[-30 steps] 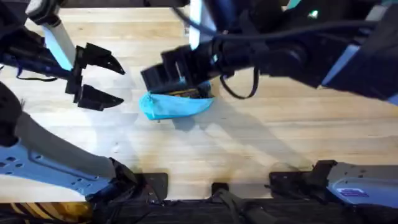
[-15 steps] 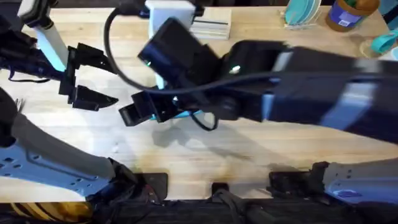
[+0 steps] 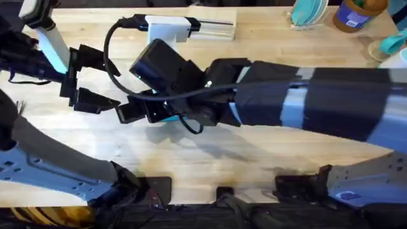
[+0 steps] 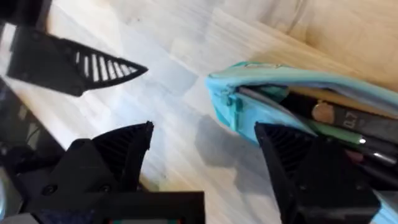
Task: Unzip the bag, pick up the pens from the table one at a time and place them inside, then zip the bag closed.
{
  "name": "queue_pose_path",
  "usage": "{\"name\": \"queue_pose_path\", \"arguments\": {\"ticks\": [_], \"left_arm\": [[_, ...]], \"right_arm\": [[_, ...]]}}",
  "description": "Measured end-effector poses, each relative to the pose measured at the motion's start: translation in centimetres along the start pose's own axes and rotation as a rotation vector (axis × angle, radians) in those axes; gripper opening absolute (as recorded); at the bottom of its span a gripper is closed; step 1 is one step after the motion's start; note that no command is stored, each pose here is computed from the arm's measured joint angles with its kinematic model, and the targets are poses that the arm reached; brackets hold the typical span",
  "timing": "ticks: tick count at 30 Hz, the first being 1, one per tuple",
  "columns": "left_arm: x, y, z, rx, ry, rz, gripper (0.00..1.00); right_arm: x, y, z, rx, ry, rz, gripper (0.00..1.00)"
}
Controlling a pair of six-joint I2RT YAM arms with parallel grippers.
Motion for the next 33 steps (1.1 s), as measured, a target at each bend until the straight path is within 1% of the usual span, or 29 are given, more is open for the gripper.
{"name": "queue_pose_path", "arguments": {"ticks": [9, 13, 15, 18, 19, 22, 24, 30, 33], "left_arm": [[0.0, 0.0, 0.0, 0.0, 0.0, 0.0, 0.994], [0.0, 0.0, 0.0, 0.0, 0.001, 0.001, 0.994], [0.0, 0.0, 0.0, 0.0, 0.001, 0.001, 0.994], [0.0, 0.0, 0.0, -0.002, 0.003, 0.003, 0.993], [0.0, 0.0, 0.0, -0.003, 0.003, 0.003, 0.993], [0.0, 0.0, 0.0, -0.003, 0.003, 0.003, 0.994], [0.0, 0.0, 0.0, -0.003, 0.003, 0.003, 0.994], [0.0, 0.0, 0.0, -0.003, 0.003, 0.003, 0.994], [0.1, 0.0, 0.0, -0.002, 0.003, 0.003, 0.993]], "right_arm": [[0.9, -0.1, 2.2, 0.1, -0.117, -0.038, 0.997], [1.2, 0.7, 2.5, 0.099, -0.19, -0.053, 0.994], [1.3, 1.2, 2.7, 0.09, -0.214, -0.055, 0.958], [1.5, 1.4, 3.0, 0.086, -0.232, -0.058, 0.862], [1.5, 1.3, 3.2, 0.095, -0.239, -0.058, 0.735], [1.4, 1.2, 3.2, 0.098, -0.246, -0.057, 0.57], [1.4, 1.2, 3.2, 0.099, -0.248, -0.057, 0.484], [1.4, 1.2, 3.2, 0.099, -0.25, -0.044, 0.363], [1.4, 1.1, 3.2, 0.105, -0.249, -0.043, 0.258]]}}
Point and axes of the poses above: each hand's point on the last joint's axis, 136 mm out from that joint toward the fingers, its own z axis out along the fingers, its own y axis along the line the jaws close on, x = y × z, the point moved 9 cm from there along -z, back along the fingers, and after that the axes turned 13 degrees about z, right-handed, at the moved point
